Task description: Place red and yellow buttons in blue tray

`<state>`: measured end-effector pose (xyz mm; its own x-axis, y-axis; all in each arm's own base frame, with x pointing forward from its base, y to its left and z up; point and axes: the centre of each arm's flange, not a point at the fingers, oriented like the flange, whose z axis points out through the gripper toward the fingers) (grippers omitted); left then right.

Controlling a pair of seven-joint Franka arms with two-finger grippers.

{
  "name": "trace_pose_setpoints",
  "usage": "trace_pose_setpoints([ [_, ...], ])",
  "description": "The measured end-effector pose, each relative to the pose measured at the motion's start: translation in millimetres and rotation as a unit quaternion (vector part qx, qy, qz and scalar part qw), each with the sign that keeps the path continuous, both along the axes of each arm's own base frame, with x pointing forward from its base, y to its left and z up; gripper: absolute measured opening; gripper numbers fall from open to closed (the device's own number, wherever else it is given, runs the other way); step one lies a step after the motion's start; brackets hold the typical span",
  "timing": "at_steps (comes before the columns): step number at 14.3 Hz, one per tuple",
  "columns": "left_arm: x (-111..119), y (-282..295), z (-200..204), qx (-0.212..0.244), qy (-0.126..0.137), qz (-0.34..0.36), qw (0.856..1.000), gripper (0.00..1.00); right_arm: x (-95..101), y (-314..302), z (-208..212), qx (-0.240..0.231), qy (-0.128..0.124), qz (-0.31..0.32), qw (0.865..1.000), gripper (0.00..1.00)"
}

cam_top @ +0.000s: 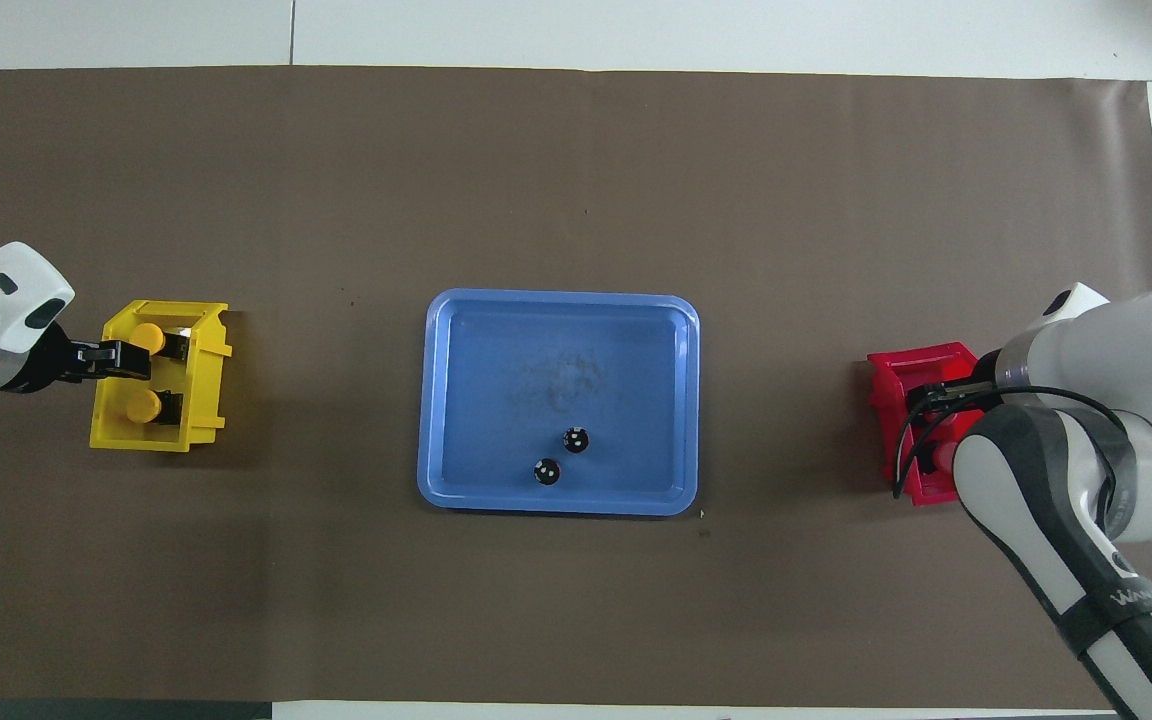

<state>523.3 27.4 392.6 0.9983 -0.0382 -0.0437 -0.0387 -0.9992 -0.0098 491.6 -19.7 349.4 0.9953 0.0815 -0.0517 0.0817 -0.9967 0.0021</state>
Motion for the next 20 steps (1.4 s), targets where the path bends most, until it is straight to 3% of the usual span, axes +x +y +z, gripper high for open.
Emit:
trace_pose_setpoints([
  [6, -14.1, -3.9, -22.2, 0.0, 0.021, 0.008, 1.0, 0.77, -2.1, 1.0, -0.8, 0.0, -0.004, 0.002, 1.0, 0.53],
  [7, -16.2, -4.7, -24.0, 0.0, 0.023, 0.008, 1.0, 0.77, -2.3, 1.3, -0.9, 0.0, -0.004, 0.002, 1.0, 0.45],
  [13, -18.0, -7.5, -23.9, 0.0, 0.02, 0.005, 1.0, 0.74, -0.8, 3.7, 2.5, 0.0, -0.001, 0.005, 1.0, 0.41],
  [15, -18.3, -7.9, -24.2, 0.0, 0.02, 0.005, 1.0, 0.72, 9.5, 3.5, 25.5, 0.0, 0.016, 0.005, 1.0, 0.41],
  [20, -22.5, -8.5, -28.0, 0.001, 0.023, 0.005, 1.0, 0.7, 60.6, 34.4, 119.7, -0.001, 0.035, 0.013, 0.999, 0.41],
])
